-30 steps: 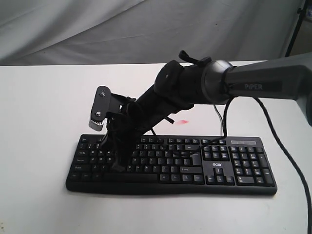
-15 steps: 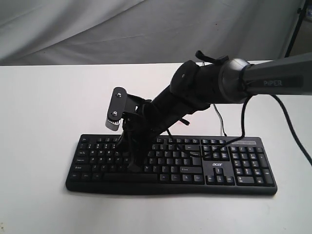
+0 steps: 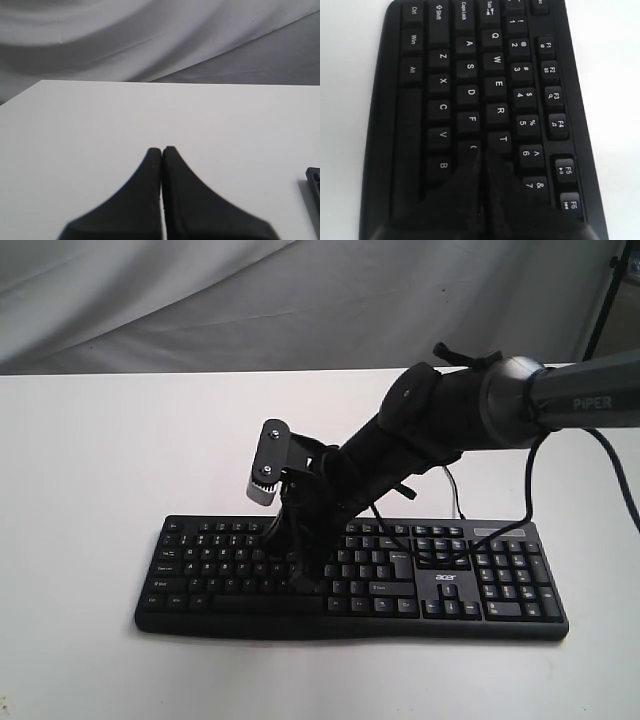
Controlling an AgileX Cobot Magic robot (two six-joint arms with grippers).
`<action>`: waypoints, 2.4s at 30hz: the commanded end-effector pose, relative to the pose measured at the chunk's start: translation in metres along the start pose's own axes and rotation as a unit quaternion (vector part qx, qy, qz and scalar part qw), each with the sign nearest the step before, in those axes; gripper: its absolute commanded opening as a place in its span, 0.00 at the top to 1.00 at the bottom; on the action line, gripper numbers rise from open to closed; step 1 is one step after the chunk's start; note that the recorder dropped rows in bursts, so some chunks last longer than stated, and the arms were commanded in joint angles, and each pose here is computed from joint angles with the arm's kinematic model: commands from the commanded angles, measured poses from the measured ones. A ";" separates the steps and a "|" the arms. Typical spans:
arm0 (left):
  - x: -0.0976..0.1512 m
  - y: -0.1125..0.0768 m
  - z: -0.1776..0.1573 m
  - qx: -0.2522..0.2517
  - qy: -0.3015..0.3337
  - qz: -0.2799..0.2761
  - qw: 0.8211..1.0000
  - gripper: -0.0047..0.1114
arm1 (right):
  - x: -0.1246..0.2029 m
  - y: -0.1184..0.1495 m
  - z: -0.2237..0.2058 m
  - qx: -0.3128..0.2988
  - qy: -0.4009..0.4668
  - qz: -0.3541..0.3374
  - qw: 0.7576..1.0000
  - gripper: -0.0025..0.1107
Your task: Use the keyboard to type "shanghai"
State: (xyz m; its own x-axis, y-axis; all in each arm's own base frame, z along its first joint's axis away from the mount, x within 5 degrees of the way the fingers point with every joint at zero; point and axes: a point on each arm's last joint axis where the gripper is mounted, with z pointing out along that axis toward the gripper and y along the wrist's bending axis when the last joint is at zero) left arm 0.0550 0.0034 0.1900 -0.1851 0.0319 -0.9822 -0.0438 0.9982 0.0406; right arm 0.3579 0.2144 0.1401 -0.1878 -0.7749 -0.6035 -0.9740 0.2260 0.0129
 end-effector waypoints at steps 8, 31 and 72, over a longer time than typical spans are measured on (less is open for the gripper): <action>0.001 0.000 0.000 0.002 -0.003 -0.001 1.000 0.95 | 0.002 0.001 -0.001 -0.011 0.004 -0.017 1.000 0.98; 0.001 0.000 0.000 0.002 -0.003 -0.001 1.000 0.95 | 0.010 0.002 0.012 -0.032 0.003 -0.036 0.999 0.98; 0.001 0.000 0.000 0.002 -0.003 -0.001 1.000 0.95 | 0.009 -0.001 0.012 -0.013 -0.001 -0.052 0.999 0.98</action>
State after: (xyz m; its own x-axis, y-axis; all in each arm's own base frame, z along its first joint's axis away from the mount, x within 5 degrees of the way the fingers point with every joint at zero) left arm 0.0550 0.0034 0.1900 -0.1851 0.0319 -0.9822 -0.0438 0.9982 0.0406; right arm 0.3582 0.2169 0.1156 -0.1073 -0.7927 -0.6001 -0.9909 0.1345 -0.0004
